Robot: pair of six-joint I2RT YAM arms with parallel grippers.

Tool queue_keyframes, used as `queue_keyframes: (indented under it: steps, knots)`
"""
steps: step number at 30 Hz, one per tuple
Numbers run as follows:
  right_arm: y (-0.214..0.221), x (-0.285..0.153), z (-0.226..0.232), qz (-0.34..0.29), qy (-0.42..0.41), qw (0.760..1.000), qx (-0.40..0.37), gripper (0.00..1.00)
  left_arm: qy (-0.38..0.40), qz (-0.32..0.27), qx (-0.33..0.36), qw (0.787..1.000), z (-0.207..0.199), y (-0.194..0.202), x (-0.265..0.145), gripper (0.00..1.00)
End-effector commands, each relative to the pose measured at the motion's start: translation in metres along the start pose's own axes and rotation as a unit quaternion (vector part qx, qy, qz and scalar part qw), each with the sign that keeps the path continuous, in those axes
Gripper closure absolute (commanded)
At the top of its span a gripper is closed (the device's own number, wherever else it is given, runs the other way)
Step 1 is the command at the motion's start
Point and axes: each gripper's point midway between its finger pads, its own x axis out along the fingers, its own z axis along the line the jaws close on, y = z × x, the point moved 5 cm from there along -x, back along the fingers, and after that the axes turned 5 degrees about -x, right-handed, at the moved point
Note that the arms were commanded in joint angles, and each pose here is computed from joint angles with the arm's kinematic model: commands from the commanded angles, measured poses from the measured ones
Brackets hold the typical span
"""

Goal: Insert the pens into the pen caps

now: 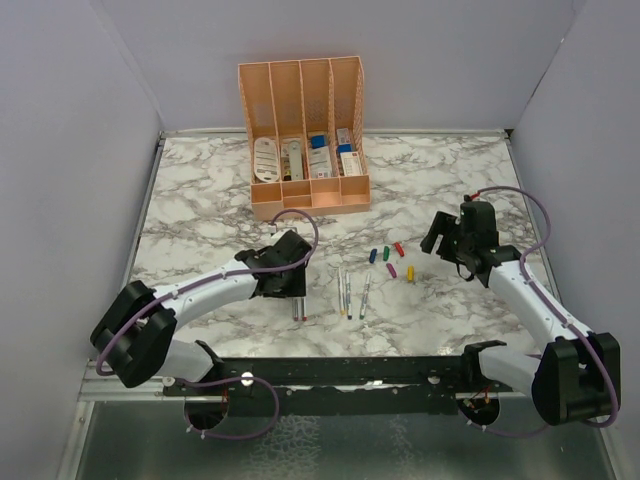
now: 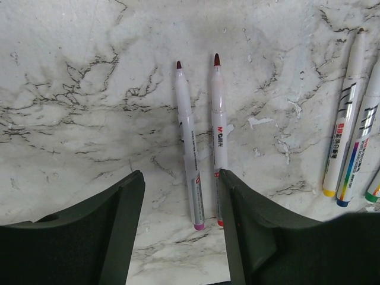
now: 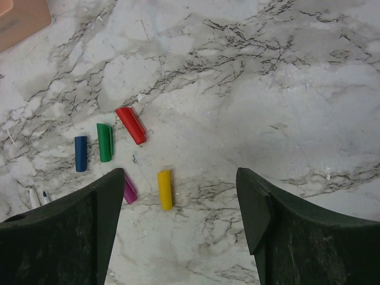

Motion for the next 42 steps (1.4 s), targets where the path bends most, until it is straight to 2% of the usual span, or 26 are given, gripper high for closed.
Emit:
queue_keyframes:
  steps: [1, 11, 42]
  knots:
    - [-0.001, 0.002, 0.004, -0.006, -0.016, 1.000, -0.003, 0.25, -0.002, 0.009, 0.000, 1.000, -0.005, -0.004, -0.004, 0.46]
    - [0.001, 0.003, 0.006, -0.002, -0.025, 1.000, -0.004, 0.25, -0.021, 0.030, 0.002, 0.999, 0.000, 0.003, -0.001, 0.54]
    - [-0.001, 0.009, 0.008, 0.006, -0.029, 1.000, 0.000, 0.25, -0.032, 0.104, 0.039, 0.993, -0.002, 0.016, 0.013, 0.58]
